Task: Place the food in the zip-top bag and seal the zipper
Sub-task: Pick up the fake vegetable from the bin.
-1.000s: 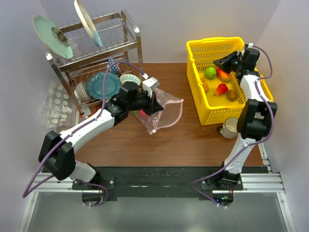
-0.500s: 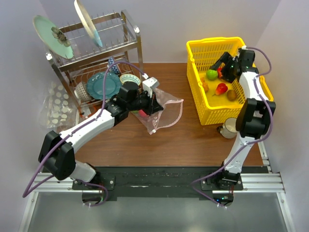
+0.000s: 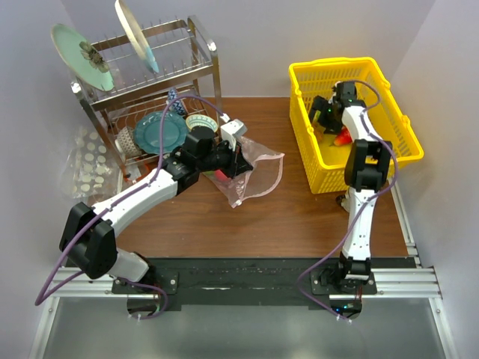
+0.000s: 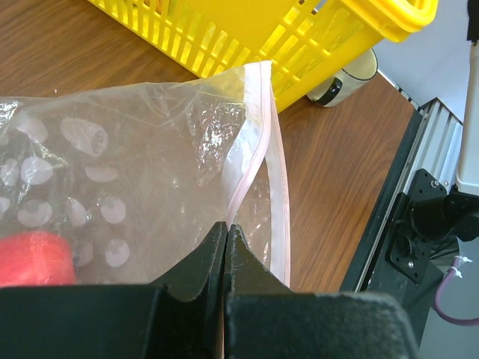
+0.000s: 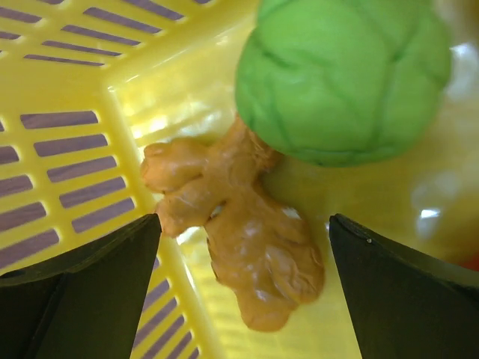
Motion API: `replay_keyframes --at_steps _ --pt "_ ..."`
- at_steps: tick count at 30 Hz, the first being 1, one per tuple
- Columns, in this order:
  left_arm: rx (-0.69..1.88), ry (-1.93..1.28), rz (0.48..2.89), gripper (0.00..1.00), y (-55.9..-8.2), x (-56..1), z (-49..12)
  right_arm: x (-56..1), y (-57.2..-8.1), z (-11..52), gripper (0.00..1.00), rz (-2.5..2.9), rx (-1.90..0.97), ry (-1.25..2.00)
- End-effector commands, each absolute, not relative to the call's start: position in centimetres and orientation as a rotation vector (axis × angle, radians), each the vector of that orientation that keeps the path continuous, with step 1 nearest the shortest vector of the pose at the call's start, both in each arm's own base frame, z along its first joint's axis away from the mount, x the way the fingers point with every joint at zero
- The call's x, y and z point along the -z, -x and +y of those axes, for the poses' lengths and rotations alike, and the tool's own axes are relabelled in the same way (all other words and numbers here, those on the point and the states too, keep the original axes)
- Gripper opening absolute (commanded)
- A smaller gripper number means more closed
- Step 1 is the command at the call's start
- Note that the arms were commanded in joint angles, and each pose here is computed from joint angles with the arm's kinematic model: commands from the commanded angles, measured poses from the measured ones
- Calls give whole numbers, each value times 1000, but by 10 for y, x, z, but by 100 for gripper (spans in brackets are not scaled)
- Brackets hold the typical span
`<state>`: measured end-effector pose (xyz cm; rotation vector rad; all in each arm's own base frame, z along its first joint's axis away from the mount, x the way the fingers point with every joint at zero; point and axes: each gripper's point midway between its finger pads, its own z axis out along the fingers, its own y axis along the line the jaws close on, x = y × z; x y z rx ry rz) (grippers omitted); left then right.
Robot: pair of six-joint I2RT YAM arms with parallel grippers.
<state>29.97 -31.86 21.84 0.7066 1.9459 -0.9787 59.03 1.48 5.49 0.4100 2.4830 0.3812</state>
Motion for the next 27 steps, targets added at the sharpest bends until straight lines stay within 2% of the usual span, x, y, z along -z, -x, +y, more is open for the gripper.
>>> replay_keyframes --at_steps 1,6,7,11,14,15,18,24,27 --pt "950 -711 1881 0 -309 -238 -318 -25 -576 22 98 2600 -270 -333" --pt "950 -714 1885 0 -310 -236 -319 -15 -553 19 95 2679 -22 -279" --pt "950 -714 1885 0 -310 -236 -319 -21 -551 5 95 2660 103 -290" --pt "952 -713 1886 0 -310 -236 -319 -12 -532 -11 93 2693 299 -280" --pt "954 -714 1884 0 -310 -237 -319 -12 -528 -22 83 2691 387 -291" --pt "957 -716 1883 0 -309 -237 -319 -14 -528 -23 76 2684 402 -294" --pt "957 -716 1880 0 -309 -239 -319 -28 -531 -31 64 2630 449 -325" --pt "956 -715 1876 0 -308 -241 -318 -91 -543 -33 28 2469 377 -384" --pt "955 -714 1873 0 -308 -242 -318 -115 -543 -34 23 2415 334 -404"
